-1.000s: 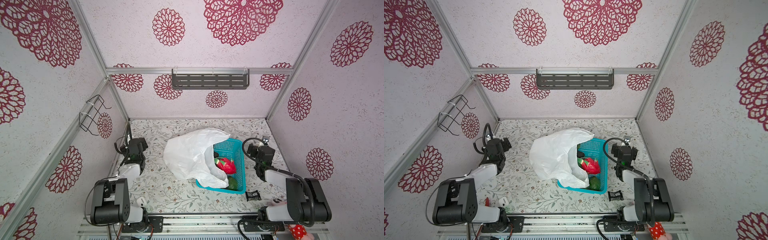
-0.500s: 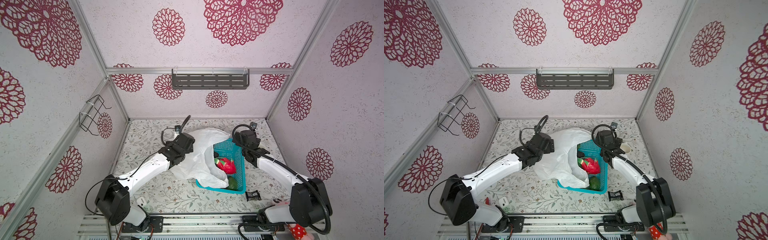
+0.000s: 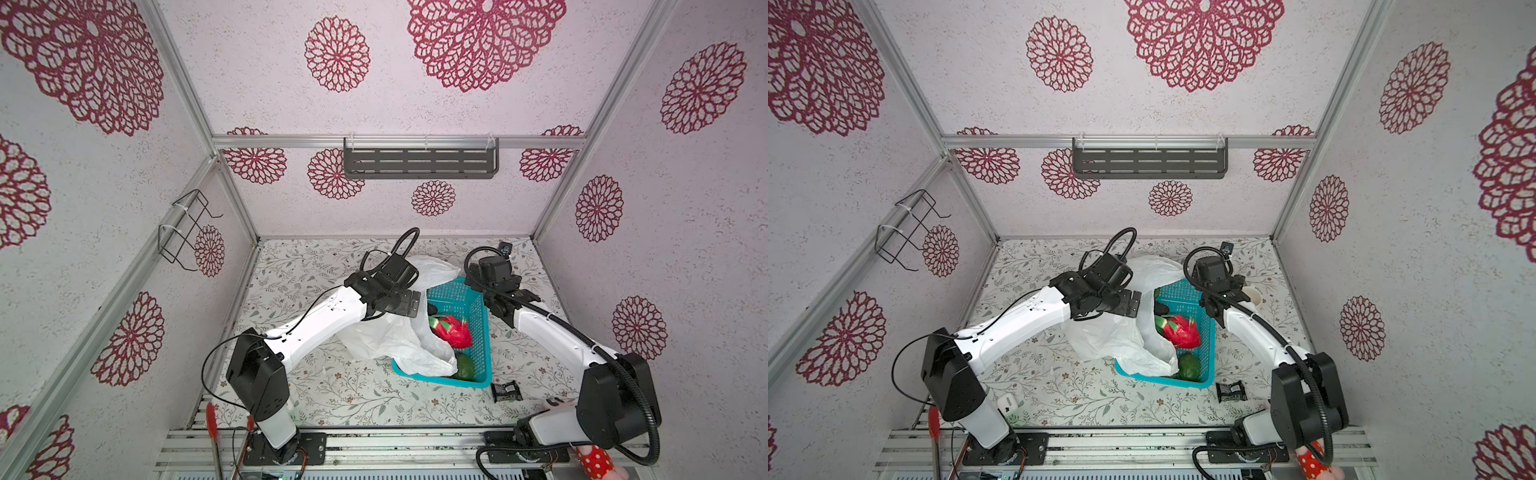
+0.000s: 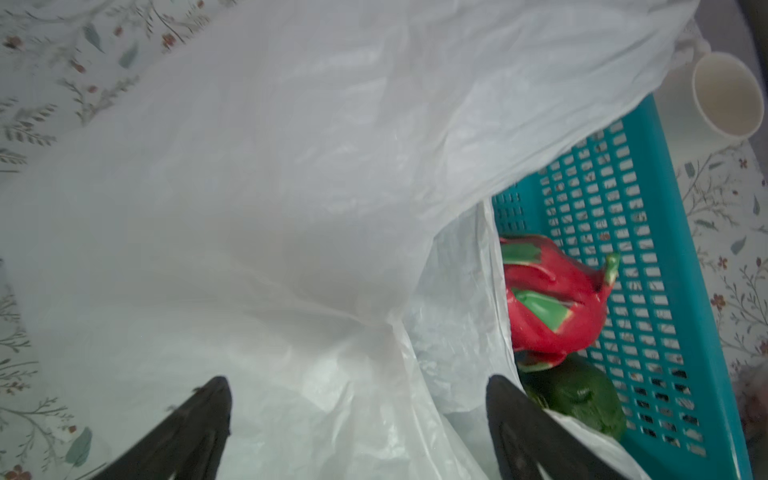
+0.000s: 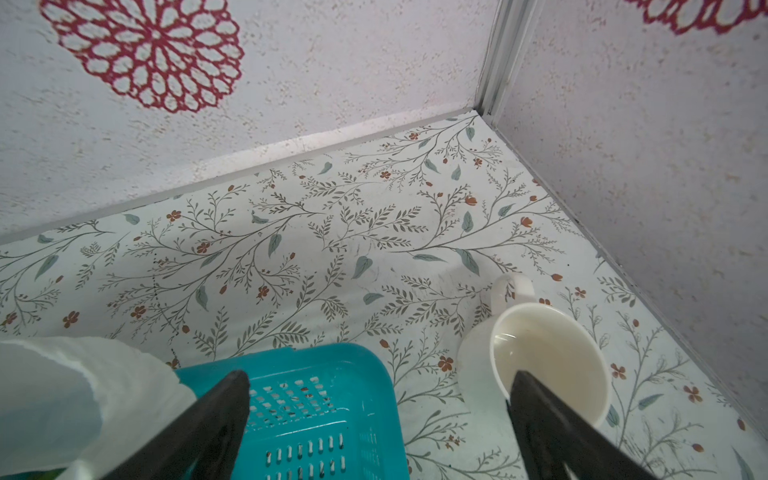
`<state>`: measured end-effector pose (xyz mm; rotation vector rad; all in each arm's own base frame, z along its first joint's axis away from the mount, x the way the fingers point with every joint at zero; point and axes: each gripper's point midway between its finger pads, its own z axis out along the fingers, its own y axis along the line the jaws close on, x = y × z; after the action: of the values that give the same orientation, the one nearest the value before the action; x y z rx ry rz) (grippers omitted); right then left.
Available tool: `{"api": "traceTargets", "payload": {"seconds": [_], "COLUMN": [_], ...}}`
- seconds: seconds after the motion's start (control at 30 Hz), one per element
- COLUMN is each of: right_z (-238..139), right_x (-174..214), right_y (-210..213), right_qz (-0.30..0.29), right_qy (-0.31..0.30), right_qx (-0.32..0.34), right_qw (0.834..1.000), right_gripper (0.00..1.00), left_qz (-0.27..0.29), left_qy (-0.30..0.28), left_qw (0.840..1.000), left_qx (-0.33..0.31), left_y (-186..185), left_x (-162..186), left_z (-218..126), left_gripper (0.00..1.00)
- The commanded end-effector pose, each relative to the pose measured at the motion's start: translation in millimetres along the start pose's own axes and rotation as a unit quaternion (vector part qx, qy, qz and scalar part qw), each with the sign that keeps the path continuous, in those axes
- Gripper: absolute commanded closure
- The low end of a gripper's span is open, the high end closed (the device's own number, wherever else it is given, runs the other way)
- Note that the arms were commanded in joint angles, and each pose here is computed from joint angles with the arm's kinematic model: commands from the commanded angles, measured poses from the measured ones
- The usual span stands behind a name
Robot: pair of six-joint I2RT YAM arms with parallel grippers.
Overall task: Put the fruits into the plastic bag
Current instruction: 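Grasp the white bag's edge with the left gripper while the right moves over the basket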
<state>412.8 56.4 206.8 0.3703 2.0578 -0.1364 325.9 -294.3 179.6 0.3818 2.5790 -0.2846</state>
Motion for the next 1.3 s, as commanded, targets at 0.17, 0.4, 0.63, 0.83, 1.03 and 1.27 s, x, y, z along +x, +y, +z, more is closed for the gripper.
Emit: {"api": "traceTargets", "payload": {"seconds": [0.17, 0.4, 0.63, 0.83, 1.03, 1.27], "right_z": [-19, -22, -36, -45, -45, -41], "right_x": [-24, -17, -13, -10, -2, 4], "right_y": [-5, -2, 11, 17, 15, 17], "right_qz": [0.031, 0.035, 0.039, 0.033, 0.034, 0.033], "right_qy": [-0.013, 0.005, 0.018, 0.022, 0.026, 0.032], "right_qx": [-0.016, -0.042, -0.100, -0.132, -0.135, -0.138], "right_qw": [0.999, 0.999, 0.994, 0.990, 0.990, 0.989], "right_gripper": [0.01, 0.01, 0.01, 0.01, 0.01, 0.01], "left_qz": [0.016, 0.020, 0.019, -0.004, 0.002, 0.049], "left_qy": [0.106, 0.118, 0.083, 0.077, 0.089, 0.144], "left_qw": [0.994, 0.993, 0.995, 0.996, 0.996, 0.985], "left_qx": [0.024, 0.020, 0.045, 0.053, 0.025, -0.080], "left_y": [-17, -19, -23, -19, -18, -6], "left_x": [31, 32, 17, 13, 12, 32], "left_z": [22, 32, 23, 27, 28, 47], "left_gripper": [0.00, 0.28, 0.71, 0.73, 0.31, 0.37]}}
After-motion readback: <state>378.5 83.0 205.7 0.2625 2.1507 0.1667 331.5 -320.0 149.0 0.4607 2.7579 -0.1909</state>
